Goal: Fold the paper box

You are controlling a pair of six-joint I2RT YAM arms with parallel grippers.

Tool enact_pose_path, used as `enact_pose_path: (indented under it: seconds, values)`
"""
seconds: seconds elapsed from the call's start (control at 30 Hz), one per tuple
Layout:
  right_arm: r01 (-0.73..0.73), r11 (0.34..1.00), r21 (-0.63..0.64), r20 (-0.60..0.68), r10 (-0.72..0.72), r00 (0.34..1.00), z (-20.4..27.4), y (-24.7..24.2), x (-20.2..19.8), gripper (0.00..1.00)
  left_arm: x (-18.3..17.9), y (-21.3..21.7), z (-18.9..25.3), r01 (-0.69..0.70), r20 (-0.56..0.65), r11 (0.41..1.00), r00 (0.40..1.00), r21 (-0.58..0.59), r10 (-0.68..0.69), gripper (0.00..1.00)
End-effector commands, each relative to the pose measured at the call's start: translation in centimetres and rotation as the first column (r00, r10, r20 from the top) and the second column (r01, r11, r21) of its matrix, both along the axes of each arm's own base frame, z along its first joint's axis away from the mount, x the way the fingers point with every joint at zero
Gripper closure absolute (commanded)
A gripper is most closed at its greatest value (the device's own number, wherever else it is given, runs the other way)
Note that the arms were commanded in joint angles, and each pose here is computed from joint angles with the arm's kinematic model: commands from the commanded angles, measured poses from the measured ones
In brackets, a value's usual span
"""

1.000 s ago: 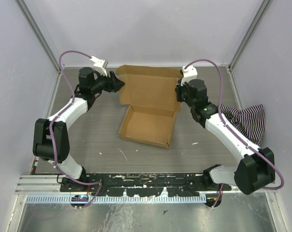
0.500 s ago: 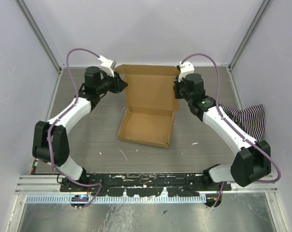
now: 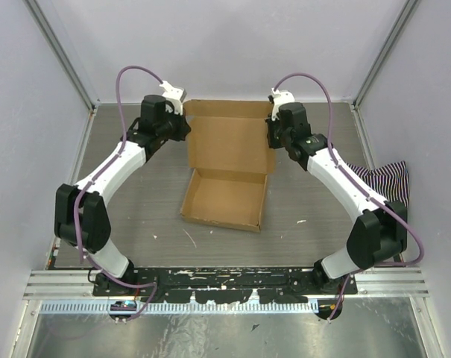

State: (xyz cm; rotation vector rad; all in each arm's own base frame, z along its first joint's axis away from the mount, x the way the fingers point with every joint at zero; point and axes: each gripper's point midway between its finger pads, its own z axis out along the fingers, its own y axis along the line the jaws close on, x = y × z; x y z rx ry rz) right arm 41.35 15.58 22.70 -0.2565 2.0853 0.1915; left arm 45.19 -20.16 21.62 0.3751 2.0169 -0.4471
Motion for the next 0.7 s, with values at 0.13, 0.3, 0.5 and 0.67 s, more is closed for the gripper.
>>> enact_pose_path:
  seconds: [0.13,0.3,0.5,0.67]
  values:
    - [-0.015,1.0,-0.005,-0.021,0.015,1.0,2.0,0.7,0.3,0.8,-0.7,-0.2,1.7,-0.038,0.083,0.999,0.996,0.027,0.035,1.0]
    - [-0.018,1.0,-0.021,-0.047,0.017,0.999,2.4,0.7,0.3,0.78,-1.4,-0.2,3.2,-0.04,0.123,0.999,0.992,0.014,0.038,1.0]
    - [0.0,0.998,-0.057,-0.078,-0.004,0.997,2.0,0.1,0.4,0.75,-2.4,-0.3,5.0,-0.026,0.191,1.0,0.981,0.001,0.026,1.0]
    - [0.011,0.998,-0.067,-0.084,-0.017,0.996,2.2,-0.2,0.3,0.75,-3.1,-0.1,6.3,-0.022,0.244,1.0,0.97,-0.009,0.024,1.0]
